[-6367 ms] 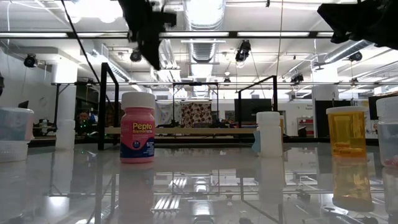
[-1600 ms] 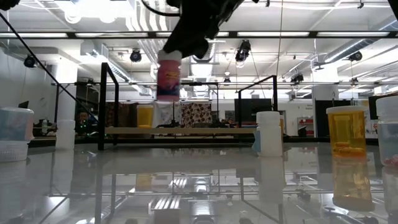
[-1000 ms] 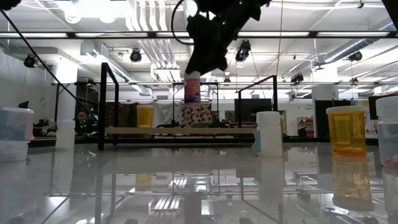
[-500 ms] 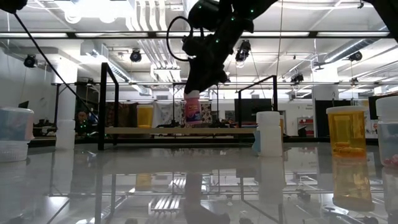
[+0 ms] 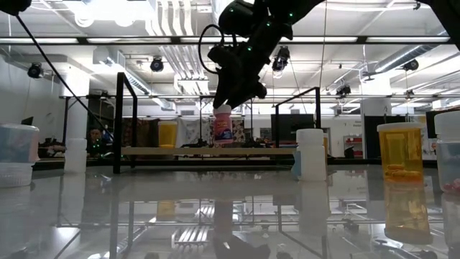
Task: Pick and place medicine bottles onto shelf by color
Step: Put the big pink pill bottle on the shelf, then put the left blue pill bottle on the shelf
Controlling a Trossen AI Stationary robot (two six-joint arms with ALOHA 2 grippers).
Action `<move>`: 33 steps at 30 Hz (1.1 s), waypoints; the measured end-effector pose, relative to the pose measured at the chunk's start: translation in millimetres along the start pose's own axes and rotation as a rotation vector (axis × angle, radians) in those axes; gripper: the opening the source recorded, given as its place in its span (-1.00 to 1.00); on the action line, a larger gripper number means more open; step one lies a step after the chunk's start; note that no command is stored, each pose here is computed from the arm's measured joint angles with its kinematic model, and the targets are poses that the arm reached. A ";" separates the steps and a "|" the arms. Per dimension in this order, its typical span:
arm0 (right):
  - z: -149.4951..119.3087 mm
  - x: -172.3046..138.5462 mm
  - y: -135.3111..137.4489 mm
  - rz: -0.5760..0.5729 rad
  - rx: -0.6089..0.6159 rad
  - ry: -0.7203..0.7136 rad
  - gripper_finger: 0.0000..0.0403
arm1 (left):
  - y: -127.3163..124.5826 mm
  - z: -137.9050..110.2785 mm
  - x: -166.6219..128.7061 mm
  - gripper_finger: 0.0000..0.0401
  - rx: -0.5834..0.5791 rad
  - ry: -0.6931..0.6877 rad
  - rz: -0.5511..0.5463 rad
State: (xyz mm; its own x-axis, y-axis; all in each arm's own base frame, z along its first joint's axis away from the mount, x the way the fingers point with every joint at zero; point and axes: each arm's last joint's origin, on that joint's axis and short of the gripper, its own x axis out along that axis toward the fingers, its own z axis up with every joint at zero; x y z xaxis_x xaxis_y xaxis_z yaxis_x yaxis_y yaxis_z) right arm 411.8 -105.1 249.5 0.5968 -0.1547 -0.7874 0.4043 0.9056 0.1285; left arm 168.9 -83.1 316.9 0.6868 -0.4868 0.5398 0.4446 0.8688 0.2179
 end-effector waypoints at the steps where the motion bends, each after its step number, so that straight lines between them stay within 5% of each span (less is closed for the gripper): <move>1: 0.0 0.0 0.0 0.000 0.001 0.000 -0.06 | -0.1 -0.2 -0.1 -0.94 0.000 0.003 -0.001; 18: 0.7 -3.3 0.3 0.001 -0.001 -0.004 -0.03 | -0.3 -0.2 -1.5 -0.94 -0.002 0.023 -0.006; 26: 1.3 -39.9 10.5 0.021 -0.022 -0.015 -0.07 | -0.2 -1.6 -2.6 -0.94 0.006 0.055 0.003; 33: -24.6 -71.0 58.9 0.093 -0.157 0.086 -0.12 | 7.5 -4.1 -10.4 -0.94 0.091 0.222 0.280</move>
State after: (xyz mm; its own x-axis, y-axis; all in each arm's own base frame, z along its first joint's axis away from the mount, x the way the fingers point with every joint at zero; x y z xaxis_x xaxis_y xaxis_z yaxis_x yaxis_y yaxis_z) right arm 376.2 -31.0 298.2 0.5627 -0.0393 -0.8257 0.2331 0.9659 0.1129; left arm 167.4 -72.0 309.5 0.8872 -0.2278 0.4011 0.1753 0.9708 0.1637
